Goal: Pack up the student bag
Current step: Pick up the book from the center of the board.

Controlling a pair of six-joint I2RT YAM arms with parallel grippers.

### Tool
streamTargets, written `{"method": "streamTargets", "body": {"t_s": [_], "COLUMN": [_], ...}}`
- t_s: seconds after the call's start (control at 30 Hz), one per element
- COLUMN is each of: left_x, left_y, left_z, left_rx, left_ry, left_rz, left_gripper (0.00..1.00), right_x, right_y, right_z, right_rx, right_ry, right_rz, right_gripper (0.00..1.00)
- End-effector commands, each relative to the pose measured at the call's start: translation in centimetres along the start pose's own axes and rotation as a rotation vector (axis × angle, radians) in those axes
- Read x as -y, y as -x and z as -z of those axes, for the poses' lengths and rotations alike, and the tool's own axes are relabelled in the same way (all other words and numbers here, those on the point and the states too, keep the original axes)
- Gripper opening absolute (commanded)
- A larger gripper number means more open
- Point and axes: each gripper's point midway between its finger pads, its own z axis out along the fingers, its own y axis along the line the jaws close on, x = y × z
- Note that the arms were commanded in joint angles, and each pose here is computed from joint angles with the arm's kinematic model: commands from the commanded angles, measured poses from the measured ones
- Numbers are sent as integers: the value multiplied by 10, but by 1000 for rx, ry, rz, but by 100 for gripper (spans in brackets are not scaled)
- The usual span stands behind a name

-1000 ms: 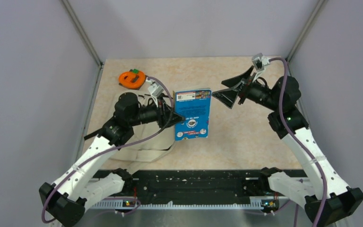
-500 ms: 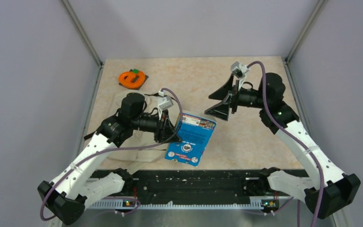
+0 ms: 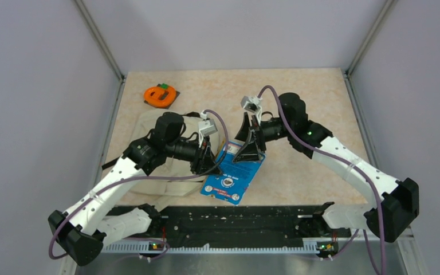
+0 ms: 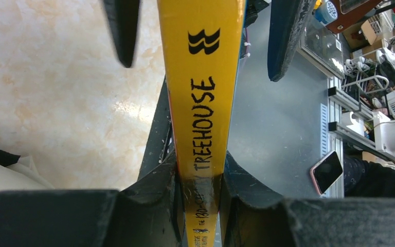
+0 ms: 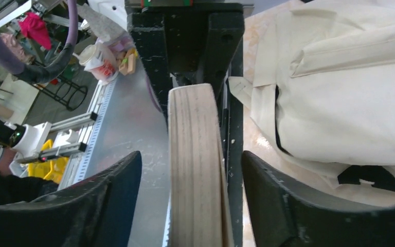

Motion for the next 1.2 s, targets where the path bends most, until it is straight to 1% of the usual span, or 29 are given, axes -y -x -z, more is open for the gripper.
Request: {"method": "streamTargets", "body": {"t_s": [0.0, 0.07, 0.1, 0.13, 0.27, 0.3, 0.33, 0.37, 0.4, 0.47, 0.5, 0.57, 0.67, 0.7, 0.77, 0.9, 0.97, 1.07, 1.17], "left_x": [13, 13, 14, 15, 13, 10, 5, -1, -10, -34, -50, -78, -116, -124, -138, -152, -159, -172, -186], "left_y": [37, 38, 39, 40, 41, 41, 43, 44, 44, 46, 46, 42, 35, 32, 23, 10, 3, -8, -22], "left_z": [8, 8, 8, 9, 10, 10, 10, 11, 11, 16, 19, 28, 40, 41, 36, 12, 3, -4, -15], "left_rx": [99, 103, 104, 105, 106, 107, 112, 117, 120, 143, 157, 174, 214, 229, 240, 245, 247, 235, 178], "left_ry": [-6, -7, -8, -11, 5, 21, 50, 88, 139, 278, 367, 528, 748, 793, 858, 918, 964, 1062, 1128], "left_rz": [-154, -159, -161, -163, -166, -164, -164, -160, -150, -120, -99, -58, 27, 54, 109, 210, 257, 278, 269], "left_gripper": [0, 0, 0, 0, 0, 0, 3, 12, 24, 56, 68, 81, 86, 86, 87, 88, 89, 90, 91], "right_x": [-29, -30, -29, -28, -24, -21, -15, -8, 1, 27, 38, 64, 99, 109, 126, 144, 146, 139, 134], "right_y": [12, 8, 5, 3, -2, -2, -1, 3, 6, 14, 19, 27, 28, 24, 14, -5, -11, -9, -8], "right_z": [5, 6, 6, 7, 8, 8, 8, 10, 12, 22, 30, 53, 97, 110, 133, 164, 176, 183, 190], "right_rx": [2, -8, -14, -19, -32, -28, -21, -7, 8, 53, 84, 171, 296, 321, 349, 355, 370, 413, 445], "right_ry": [86, 86, 83, 75, 49, 28, -10, -67, -135, -316, -389, -549, -751, -818, -948, -1157, -1227, -1246, -1267], "right_rz": [98, 98, 98, 97, 93, 93, 91, 90, 86, 65, 43, -40, -159, -188, -240, -296, -300, -277, -258], "right_gripper": [63, 58, 53, 45, 0, 0, 0, 0, 0, 0, 0, 0, 0, 0, 0, 0, 0, 0, 0]}}
